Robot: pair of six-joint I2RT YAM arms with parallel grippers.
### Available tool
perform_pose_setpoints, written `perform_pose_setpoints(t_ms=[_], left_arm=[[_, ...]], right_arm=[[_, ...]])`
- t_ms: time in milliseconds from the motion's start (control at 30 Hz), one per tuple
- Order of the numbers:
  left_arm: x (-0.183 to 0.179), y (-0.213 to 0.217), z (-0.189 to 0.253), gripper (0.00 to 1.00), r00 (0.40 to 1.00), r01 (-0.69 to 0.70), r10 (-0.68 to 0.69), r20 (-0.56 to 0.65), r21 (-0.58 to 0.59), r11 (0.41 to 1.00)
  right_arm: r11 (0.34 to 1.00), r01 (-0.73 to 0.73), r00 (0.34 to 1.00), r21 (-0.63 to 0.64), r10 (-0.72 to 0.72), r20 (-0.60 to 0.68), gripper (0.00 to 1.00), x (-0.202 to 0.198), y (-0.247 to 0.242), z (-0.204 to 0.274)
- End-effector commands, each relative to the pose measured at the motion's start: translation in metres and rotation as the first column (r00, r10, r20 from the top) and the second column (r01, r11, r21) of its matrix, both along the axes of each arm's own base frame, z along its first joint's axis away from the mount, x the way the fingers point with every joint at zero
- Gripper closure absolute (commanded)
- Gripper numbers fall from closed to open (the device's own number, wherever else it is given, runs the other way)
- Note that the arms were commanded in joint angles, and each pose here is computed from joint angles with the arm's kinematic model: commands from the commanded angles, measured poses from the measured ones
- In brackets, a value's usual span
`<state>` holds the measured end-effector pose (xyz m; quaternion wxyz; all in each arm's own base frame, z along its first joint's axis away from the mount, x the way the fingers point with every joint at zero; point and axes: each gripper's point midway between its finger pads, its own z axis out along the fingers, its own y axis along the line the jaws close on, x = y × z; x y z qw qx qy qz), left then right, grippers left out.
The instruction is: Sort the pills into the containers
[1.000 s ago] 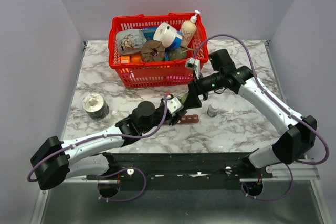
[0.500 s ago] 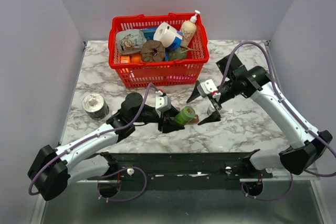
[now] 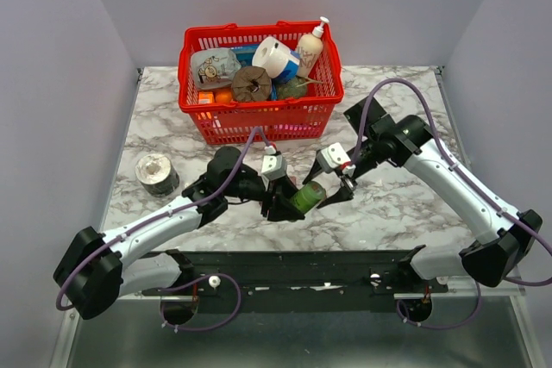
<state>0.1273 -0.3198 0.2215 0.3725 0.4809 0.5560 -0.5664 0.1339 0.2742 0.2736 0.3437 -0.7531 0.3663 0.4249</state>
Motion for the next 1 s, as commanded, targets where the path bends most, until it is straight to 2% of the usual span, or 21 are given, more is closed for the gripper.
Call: perform_pose_setpoints(t_ms=[0, 100, 133, 200, 233, 267, 300, 367, 400, 433, 500, 533, 600, 633, 700, 767, 867, 967], left_arm=[[0.001, -0.001, 0.032, 1.0, 0.996, 0.024, -0.016, 0.092, -0.089, 0.996], [0.007, 0.0, 0.037, 1.0, 0.992, -0.018, 0.032, 0.126, -0.109, 0.994], [0.01, 0.0, 0.04, 1.0, 0.988, -0.036, 0.053, 0.143, -0.122, 0.992], [0.023, 0.002, 0.045, 1.0, 0.972, -0.126, 0.152, 0.178, -0.148, 0.981], [0.029, 0.004, 0.05, 1.0, 0.961, -0.162, 0.194, 0.197, -0.167, 0.972], [0.034, 0.005, 0.052, 1.0, 0.948, -0.201, 0.237, 0.211, -0.179, 0.963], [0.05, 0.009, 0.056, 1.0, 0.908, -0.302, 0.346, 0.237, -0.202, 0.931], [0.061, 0.011, 0.063, 1.0, 0.854, -0.394, 0.45, 0.262, -0.239, 0.887], [0.078, 0.019, 0.066, 1.0, 0.783, -0.497, 0.557, 0.277, -0.261, 0.828], [0.085, 0.021, 0.072, 1.0, 0.738, -0.546, 0.615, 0.277, -0.291, 0.786], [0.085, 0.016, 0.073, 1.0, 0.688, -0.595, 0.671, 0.276, -0.315, 0.739], [0.106, 0.03, 0.081, 1.0, 0.555, -0.7, 0.782, 0.284, -0.35, 0.623], [0.116, 0.029, 0.078, 1.0, 0.475, -0.758, 0.832, 0.286, -0.348, 0.552], [0.121, 0.032, 0.081, 1.0, 0.412, -0.79, 0.864, 0.288, -0.36, 0.496], [0.128, 0.025, 0.077, 1.0, 0.368, -0.816, 0.877, 0.309, -0.345, 0.464], [0.129, 0.018, 0.075, 1.0, 0.359, -0.817, 0.875, 0.323, -0.345, 0.463], [0.126, 0.009, 0.07, 1.0, 0.398, -0.796, 0.853, 0.338, -0.335, 0.504], [0.12, 0.007, 0.062, 1.0, 0.442, -0.771, 0.824, 0.354, -0.32, 0.551]], right_arm=[[0.999, 0.035, 0.999, -0.022, -0.035, -0.017, 0.39, 0.003, 0.002, -0.005], [0.996, 0.08, 0.996, -0.039, -0.082, -0.042, 0.59, 0.009, 0.005, -0.007], [0.994, 0.097, 0.993, -0.049, -0.1, -0.062, 0.61, 0.01, 0.005, -0.008], [0.985, 0.165, 0.983, -0.052, -0.168, -0.077, 0.67, 0.021, 0.011, -0.005], [0.969, 0.225, 0.958, -0.1, -0.239, -0.16, 0.71, 0.023, 0.012, -0.006], [0.958, 0.262, 0.941, -0.12, -0.281, -0.188, 0.75, 0.028, 0.014, -0.006], [0.937, 0.314, 0.916, -0.156, -0.342, -0.21, 0.79, 0.035, 0.015, -0.009], [0.891, 0.389, 0.836, -0.235, -0.449, -0.317, 0.86, 0.043, 0.022, -0.012], [0.855, 0.433, 0.791, -0.285, -0.512, -0.334, 0.9, 0.049, 0.021, -0.019], [0.802, 0.476, 0.694, -0.361, -0.595, -0.406, 0.91, 0.052, 0.024, -0.026], [0.731, 0.532, 0.602, -0.428, -0.682, -0.415, 0.93, 0.063, 0.024, -0.04], [0.688, 0.556, 0.525, -0.466, -0.726, -0.444, 0.93, 0.068, 0.025, -0.044], [0.626, 0.572, 0.431, -0.529, -0.779, -0.455, 0.93, 0.074, 0.022, -0.059], [0.612, 0.567, 0.381, -0.551, -0.789, -0.483, 0.93, 0.076, 0.025, -0.06], [0.624, 0.527, 0.335, -0.577, -0.777, -0.533, 0.93, 0.074, 0.026, -0.064], [0.637, 0.513, 0.312, -0.575, -0.763, -0.566, 0.92, 0.076, 0.029, -0.06], [0.668, 0.508, 0.347, -0.544, -0.737, -0.58, 0.84, 0.077, 0.031, -0.052], [0.73, 0.504, 0.447, -0.461, -0.678, -0.584, 0.58, 0.076, 0.031, -0.031]])
